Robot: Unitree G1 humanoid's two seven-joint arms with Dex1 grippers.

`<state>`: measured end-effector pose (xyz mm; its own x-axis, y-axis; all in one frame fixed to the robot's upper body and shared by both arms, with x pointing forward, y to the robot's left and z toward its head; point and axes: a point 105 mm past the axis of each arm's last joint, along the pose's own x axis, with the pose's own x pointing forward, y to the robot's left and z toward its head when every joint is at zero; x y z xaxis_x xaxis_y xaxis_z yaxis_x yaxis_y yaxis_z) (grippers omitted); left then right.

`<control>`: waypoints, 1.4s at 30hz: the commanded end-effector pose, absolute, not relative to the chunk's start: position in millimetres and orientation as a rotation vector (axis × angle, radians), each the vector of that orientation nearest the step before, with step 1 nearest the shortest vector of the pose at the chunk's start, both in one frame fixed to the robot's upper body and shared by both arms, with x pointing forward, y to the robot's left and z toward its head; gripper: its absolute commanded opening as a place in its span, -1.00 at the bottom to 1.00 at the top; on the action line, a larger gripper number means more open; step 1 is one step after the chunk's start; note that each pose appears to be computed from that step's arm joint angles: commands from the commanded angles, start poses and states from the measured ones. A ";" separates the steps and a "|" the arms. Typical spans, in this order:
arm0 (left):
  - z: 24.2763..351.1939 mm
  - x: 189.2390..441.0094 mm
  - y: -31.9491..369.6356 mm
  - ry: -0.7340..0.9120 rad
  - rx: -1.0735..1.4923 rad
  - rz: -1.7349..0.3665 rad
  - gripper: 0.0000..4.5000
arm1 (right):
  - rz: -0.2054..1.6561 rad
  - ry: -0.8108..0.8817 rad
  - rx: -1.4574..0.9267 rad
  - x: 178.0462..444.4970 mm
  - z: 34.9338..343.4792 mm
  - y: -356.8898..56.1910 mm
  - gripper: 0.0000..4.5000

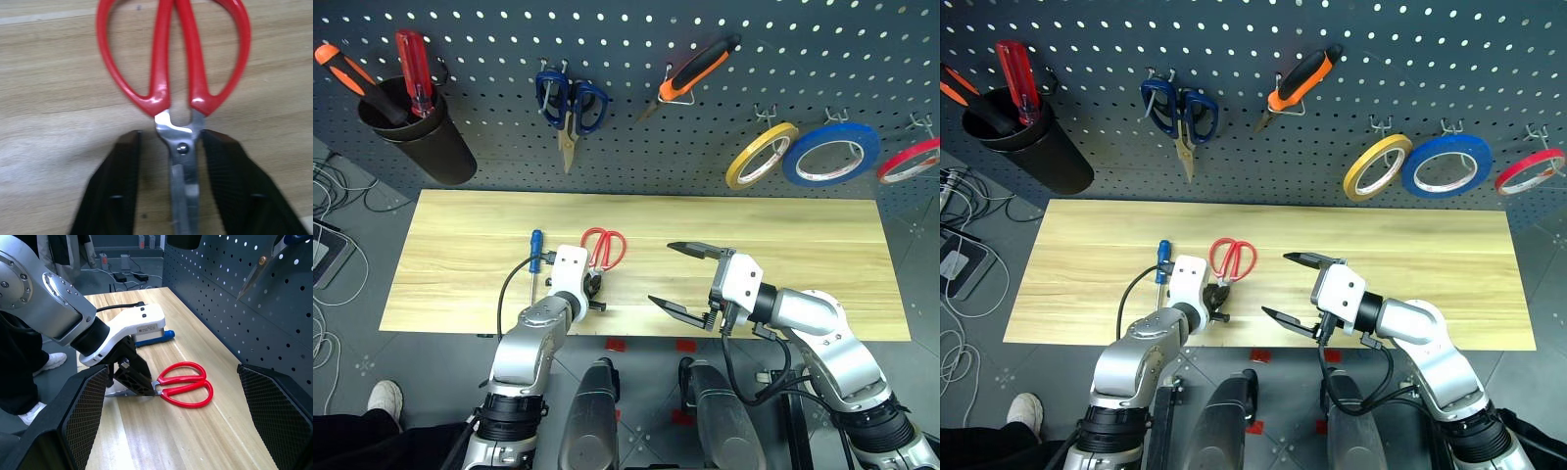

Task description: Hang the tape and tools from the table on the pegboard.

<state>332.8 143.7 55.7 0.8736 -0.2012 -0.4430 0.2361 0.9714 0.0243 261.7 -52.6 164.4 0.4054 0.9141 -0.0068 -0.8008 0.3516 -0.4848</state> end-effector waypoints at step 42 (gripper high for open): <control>224.7 282.8 146.5 -0.535 0.506 -0.128 -0.85 | 0.817 -0.616 -0.117 251.4 269.0 -80.1 1.00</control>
<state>289.6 143.6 207.6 0.8830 -0.2642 0.3878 0.0419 0.8675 0.4956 257.7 -79.9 258.1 0.5514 0.7171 0.4263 -0.6626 0.6869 -0.2984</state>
